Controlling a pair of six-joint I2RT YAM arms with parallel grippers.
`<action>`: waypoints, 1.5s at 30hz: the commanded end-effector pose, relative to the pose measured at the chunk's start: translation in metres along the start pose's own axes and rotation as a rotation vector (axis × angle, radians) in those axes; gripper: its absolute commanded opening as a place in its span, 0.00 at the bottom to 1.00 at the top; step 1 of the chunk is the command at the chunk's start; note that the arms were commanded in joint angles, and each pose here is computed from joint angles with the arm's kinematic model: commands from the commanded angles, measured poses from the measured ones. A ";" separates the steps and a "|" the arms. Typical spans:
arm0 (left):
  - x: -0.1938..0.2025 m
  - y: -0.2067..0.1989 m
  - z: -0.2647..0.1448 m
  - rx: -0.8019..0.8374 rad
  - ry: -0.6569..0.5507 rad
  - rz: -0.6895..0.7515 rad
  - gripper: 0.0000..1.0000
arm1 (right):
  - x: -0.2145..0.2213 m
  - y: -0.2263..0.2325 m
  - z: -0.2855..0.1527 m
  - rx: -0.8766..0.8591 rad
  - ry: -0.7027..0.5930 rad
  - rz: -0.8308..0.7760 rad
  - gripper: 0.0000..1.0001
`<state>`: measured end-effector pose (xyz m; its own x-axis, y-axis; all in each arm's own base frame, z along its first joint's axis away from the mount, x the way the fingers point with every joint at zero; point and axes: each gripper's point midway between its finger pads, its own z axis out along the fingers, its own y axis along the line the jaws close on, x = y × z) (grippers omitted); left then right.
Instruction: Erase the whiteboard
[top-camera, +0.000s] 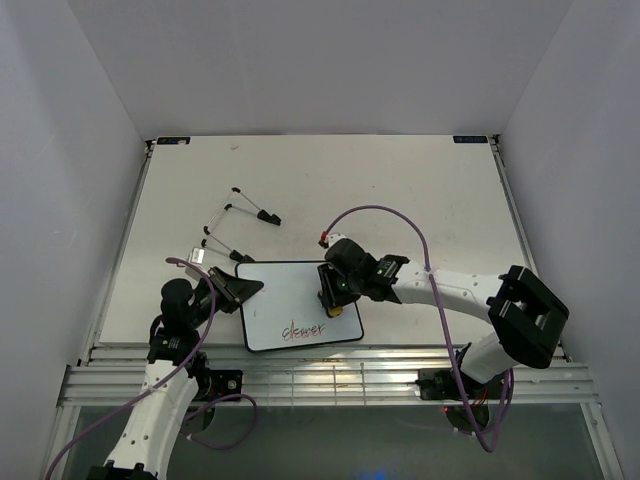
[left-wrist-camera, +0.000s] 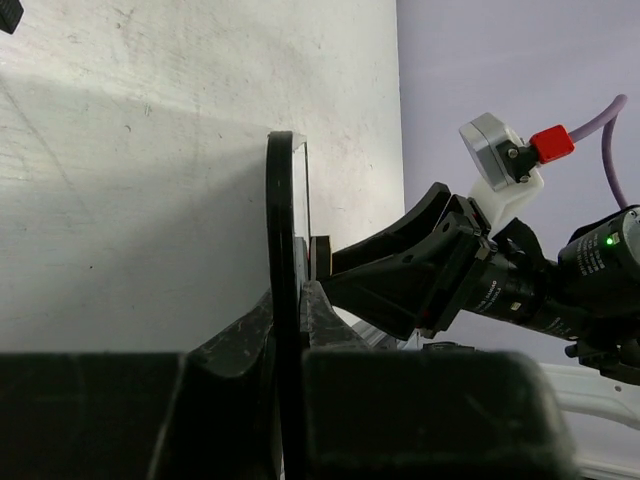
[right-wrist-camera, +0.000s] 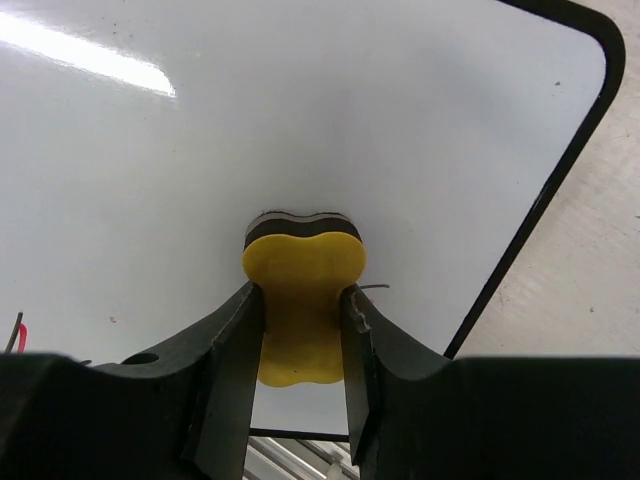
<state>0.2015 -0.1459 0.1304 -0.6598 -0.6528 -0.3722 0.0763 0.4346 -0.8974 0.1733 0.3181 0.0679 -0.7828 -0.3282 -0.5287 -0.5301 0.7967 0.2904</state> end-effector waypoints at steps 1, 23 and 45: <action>-0.018 -0.048 -0.007 0.143 -0.049 0.109 0.00 | 0.009 0.014 -0.002 -0.068 0.027 0.000 0.13; -0.025 -0.030 -0.003 0.042 -0.089 0.042 0.00 | -0.008 0.136 0.004 -0.212 0.018 -0.175 0.12; -0.020 -0.023 0.000 0.041 -0.069 0.052 0.00 | 0.026 -0.013 0.012 -0.208 0.096 0.042 0.08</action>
<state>0.2077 -0.1376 0.1223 -0.6334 -0.6990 -0.3320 -0.0175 0.4419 -0.8969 0.1811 0.2914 0.0431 -0.8354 -0.2764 -0.4752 -0.4929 0.7592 0.4250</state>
